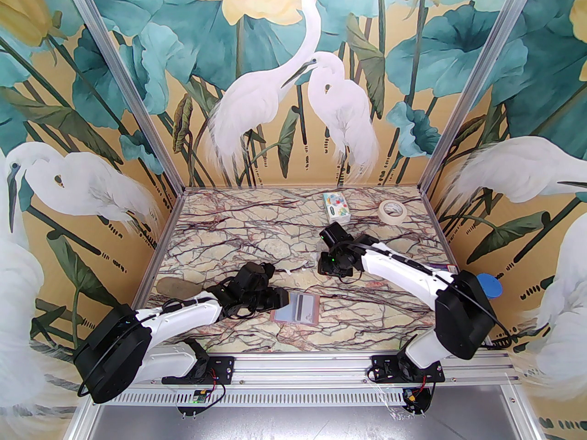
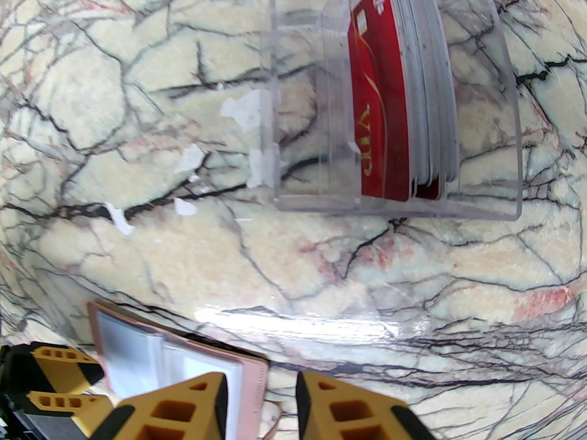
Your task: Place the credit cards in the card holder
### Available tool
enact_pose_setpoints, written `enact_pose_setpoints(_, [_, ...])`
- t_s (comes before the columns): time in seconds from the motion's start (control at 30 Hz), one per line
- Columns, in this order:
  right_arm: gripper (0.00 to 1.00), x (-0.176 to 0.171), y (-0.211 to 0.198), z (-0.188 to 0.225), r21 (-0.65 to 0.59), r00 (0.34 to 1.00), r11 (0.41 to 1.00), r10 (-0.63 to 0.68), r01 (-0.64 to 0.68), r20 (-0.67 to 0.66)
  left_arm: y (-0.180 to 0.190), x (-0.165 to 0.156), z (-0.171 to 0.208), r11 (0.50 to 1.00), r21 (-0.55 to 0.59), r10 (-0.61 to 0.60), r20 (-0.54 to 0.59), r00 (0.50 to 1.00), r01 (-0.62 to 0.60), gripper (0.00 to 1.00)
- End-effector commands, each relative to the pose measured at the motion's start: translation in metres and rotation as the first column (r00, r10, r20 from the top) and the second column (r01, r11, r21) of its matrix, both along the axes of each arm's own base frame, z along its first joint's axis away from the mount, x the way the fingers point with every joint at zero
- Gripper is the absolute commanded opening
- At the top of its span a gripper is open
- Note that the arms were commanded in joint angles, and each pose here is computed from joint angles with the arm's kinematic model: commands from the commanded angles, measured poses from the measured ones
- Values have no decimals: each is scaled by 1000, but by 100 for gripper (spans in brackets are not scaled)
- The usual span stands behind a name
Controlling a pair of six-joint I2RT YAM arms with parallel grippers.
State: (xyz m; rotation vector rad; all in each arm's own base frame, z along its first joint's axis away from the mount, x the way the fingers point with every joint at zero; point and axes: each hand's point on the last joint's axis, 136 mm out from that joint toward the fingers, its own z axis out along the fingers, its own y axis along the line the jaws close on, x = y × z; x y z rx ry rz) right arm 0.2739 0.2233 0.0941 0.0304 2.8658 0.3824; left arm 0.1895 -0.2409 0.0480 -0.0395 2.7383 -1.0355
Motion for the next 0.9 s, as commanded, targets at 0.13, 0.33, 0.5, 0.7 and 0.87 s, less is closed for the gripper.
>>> enact_pose_setpoints(0.13, [31, 11, -2, 2, -59, 999, 998, 34, -33, 19, 24, -3, -22, 992, 120, 36, -9, 999, -35, 49])
enact_pose_setpoints(0.33, [31, 15, -4, 6, -79, 999, 996, 45, -42, 30, 21, -1, -26, 992, 120, 35, -16, 999, -33, 48])
enact_pose_setpoints(0.5, [32, 20, -8, 10, -86, 998, 995, 47, -44, 33, 21, -3, -33, 991, 132, 32, -39, 999, -26, 48])
enact_pose_setpoints(0.7, [32, 33, -15, 16, -100, 998, 994, 39, -34, 42, 24, -5, -38, 990, 142, 35, -49, 998, -28, 48])
enact_pose_setpoints(0.87, [33, 57, -35, 23, -184, 996, 983, -10, 26, 83, 25, -8, -40, 989, 146, 34, -56, 998, -25, 48])
